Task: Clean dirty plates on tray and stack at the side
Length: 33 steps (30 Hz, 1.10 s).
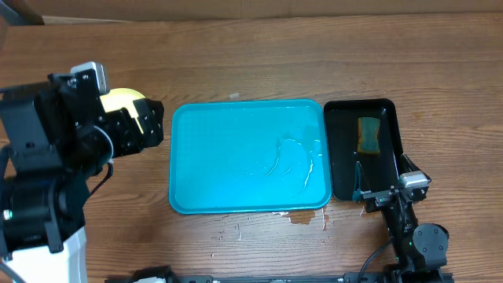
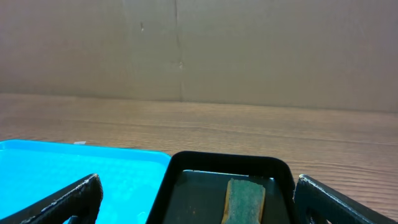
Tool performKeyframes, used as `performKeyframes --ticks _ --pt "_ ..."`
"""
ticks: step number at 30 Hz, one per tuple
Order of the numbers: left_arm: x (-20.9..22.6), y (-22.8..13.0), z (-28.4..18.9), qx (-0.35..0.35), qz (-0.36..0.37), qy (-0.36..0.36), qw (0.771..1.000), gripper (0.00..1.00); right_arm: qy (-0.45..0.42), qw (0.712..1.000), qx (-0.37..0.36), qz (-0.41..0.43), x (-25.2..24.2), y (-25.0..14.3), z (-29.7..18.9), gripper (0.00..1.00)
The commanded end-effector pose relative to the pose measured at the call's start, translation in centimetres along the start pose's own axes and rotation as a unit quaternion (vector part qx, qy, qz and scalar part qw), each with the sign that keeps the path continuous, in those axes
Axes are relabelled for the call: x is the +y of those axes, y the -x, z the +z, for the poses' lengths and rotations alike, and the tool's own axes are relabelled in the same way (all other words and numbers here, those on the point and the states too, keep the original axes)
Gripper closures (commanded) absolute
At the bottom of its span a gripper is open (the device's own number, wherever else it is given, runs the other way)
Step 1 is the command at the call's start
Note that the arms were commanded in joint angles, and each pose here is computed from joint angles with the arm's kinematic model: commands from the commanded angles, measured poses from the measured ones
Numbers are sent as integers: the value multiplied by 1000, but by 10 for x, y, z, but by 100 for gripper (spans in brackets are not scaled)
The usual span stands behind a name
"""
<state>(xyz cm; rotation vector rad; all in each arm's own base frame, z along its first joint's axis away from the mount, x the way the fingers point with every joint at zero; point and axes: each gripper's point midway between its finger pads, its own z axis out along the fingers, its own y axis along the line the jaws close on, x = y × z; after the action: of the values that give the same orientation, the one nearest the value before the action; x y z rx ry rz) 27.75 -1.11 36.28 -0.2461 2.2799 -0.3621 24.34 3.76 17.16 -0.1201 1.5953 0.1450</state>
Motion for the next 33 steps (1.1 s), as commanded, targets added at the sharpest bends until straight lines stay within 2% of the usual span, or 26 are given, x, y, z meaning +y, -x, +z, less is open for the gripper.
performKeyframes --ticks 1,8,14,20,26,29,33 --pt "0 -9 -10 -14 12 0 1000 0 3 1000 -3 -2 1 -1 0 0" --pt "17 -46 8 -48 13 7 999 0 3 1000 -3 -2 1 -1 0 0" --pt "23 -49 23 -166 -38 -33 985 0 3 1000 -3 -2 1 -1 0 0" --pt "16 -37 10 -331 -25 -99 938 0 3 1000 -3 -2 1 -1 0 0" --pt "13 -37 -22 -478 15 -136 868 0 3 1000 -3 -2 1 -1 0 0" --pt "21 -43 -33 -530 10 -130 838 0 3 1000 -3 -2 1 -1 0 0" --pt "35 -53 -31 -556 -14 -112 823 0 3 1000 -3 -2 1 -1 0 0"
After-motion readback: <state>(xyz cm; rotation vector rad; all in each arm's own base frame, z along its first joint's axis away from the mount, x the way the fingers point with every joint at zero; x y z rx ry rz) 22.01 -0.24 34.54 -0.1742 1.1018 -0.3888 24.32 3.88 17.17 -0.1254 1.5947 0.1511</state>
